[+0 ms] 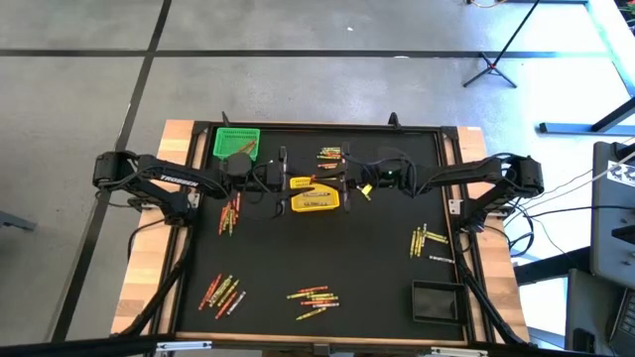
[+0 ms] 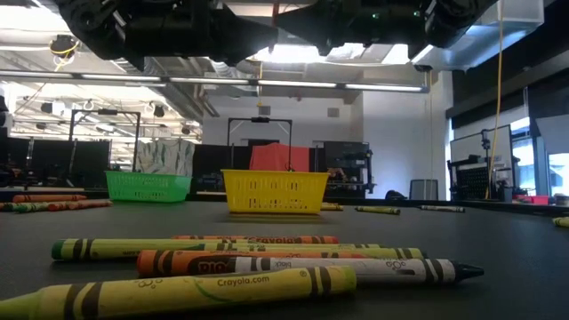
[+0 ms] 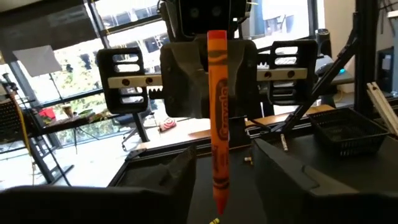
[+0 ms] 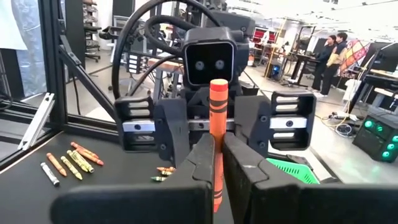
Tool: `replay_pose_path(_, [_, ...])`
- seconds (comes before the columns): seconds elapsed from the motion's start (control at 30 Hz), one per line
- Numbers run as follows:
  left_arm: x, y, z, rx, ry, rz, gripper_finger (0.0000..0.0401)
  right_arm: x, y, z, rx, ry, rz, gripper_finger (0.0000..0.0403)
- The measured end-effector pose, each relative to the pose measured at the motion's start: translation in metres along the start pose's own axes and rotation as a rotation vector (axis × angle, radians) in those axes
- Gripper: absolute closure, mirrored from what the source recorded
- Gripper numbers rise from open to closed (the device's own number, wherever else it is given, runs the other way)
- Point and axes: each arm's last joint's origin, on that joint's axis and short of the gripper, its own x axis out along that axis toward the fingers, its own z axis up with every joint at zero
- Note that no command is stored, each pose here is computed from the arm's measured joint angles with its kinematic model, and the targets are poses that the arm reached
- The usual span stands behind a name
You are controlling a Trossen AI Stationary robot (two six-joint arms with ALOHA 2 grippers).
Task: Sort crayons
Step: Put the orange crayon into the green bin
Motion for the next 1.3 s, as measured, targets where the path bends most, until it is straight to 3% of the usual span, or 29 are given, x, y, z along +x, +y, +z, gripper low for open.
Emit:
replay_pose_path(0.33, [0.000,0.001,0.001,0.002,-0.013,0.005,0.0390,0.000,0.000,0.000,0.013,0.002,0.001,0.0384])
replay_pose_path(0.47, [0.000,0.001,0.001,0.023,-0.014,0.007,0.0393,0.000,0.000,0.000,0.053,0.001,0.001,0.0374])
replay_pose_path(0.6, [0.000,0.001,0.001,0.027,-0.014,0.007,0.0397,0.000,0.000,-0.001,0.047,0.013,0.003,0.0335])
replay_pose_path(0.87, [-0.002,0.001,-0.010,0.008,0.117,0.014,0.0394,-0.025,0.005,-0.001,0.044,0.286,0.018,0.0302])
replay_pose_path(1.07, [-0.017,0.016,-0.012,0.010,0.294,0.215,0.0394,-0.060,0.009,0.000,0.087,0.579,-0.056,0.0302])
replay_pose_path(1.3, [-0.050,0.042,-0.022,-0.011,0.603,0.558,0.0394,-0.074,0.011,-0.009,0.130,0.759,-0.162,0.0301])
